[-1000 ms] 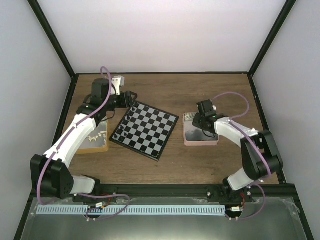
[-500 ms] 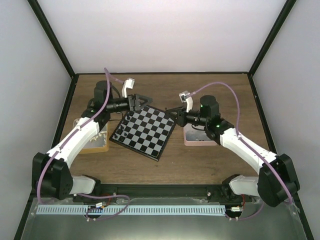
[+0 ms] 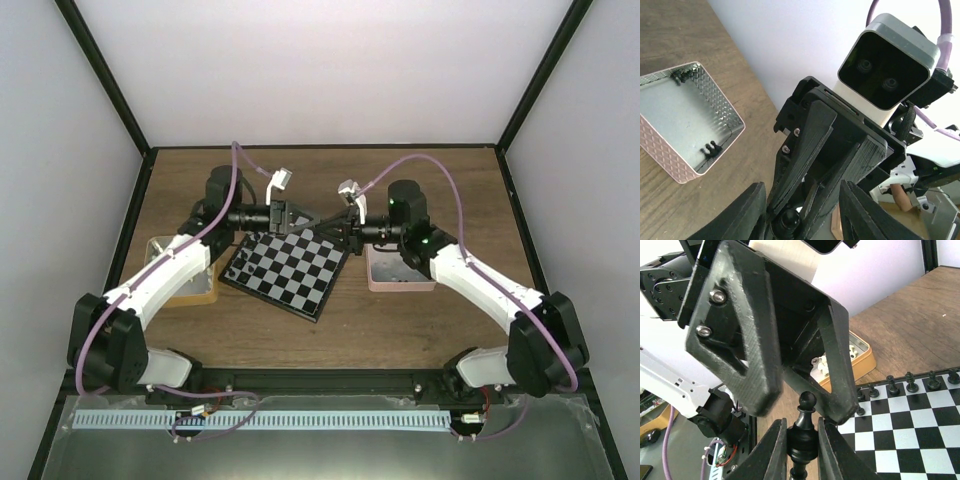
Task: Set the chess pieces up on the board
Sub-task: Pick up the chess piece from the storage box.
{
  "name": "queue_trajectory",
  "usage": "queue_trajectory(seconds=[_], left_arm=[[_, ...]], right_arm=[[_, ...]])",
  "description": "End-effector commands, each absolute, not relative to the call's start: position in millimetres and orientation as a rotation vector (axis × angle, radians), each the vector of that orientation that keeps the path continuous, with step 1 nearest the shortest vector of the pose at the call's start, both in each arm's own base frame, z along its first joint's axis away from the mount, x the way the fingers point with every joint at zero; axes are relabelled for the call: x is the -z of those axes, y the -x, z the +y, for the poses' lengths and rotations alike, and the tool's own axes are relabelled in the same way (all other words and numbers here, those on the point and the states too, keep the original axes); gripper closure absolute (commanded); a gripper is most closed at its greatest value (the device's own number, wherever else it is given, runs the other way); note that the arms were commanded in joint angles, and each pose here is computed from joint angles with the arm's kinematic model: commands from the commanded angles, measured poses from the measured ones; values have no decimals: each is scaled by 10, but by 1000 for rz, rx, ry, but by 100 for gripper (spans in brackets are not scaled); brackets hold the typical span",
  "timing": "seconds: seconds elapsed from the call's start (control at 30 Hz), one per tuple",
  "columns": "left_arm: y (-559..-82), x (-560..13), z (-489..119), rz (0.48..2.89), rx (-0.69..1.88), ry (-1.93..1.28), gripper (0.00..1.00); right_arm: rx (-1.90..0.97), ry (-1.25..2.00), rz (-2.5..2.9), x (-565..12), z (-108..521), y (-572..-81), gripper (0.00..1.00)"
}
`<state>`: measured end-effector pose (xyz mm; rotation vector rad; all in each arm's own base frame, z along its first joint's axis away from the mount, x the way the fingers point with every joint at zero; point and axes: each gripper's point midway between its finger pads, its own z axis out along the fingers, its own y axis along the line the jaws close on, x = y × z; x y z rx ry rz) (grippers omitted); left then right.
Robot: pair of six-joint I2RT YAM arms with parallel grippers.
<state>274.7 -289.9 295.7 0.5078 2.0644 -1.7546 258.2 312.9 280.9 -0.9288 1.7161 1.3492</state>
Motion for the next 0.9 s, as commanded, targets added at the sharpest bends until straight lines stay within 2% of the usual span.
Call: queue_trajectory(seconds=[0.0, 0.1, 0.2, 0.33, 0.4, 0.57, 0.63, 0.87], left_arm=[[-2710, -2939, -2936, 2055, 1734, -576, 62], [-2703, -2878, -2938, 2078, 1719, -586, 73], [-2703, -2849, -2928, 2088, 1697, -593, 79], [-2726, -2830, -2914, 2089, 1660, -589, 96], [-2739, -2849, -2909, 2081, 1651, -586, 96], [-2790, -2895, -2894, 2066, 1619, -558, 96], [-2814, -2968, -2889, 2043, 1616, -541, 96], [-2956, -3279, -2830, 1901, 1694, -295, 96]], right_arm=[[-1371, 994, 1676, -2918, 3217, -2535, 88], [-1365, 989, 1681, -2907, 3228, -2548, 88], [-1356, 977, 1687, -2906, 3228, -2570, 88], [-1347, 951, 1700, -2902, 3222, -2605, 87], [-1350, 934, 1706, -2908, 3219, -2617, 80], [-1362, 852, 1720, -2980, 3177, -2629, 47], [-1380, 764, 1737, -3009, 3135, -2650, 38], [-1565, 425, 1737, -3110, 3019, -2683, 34]])
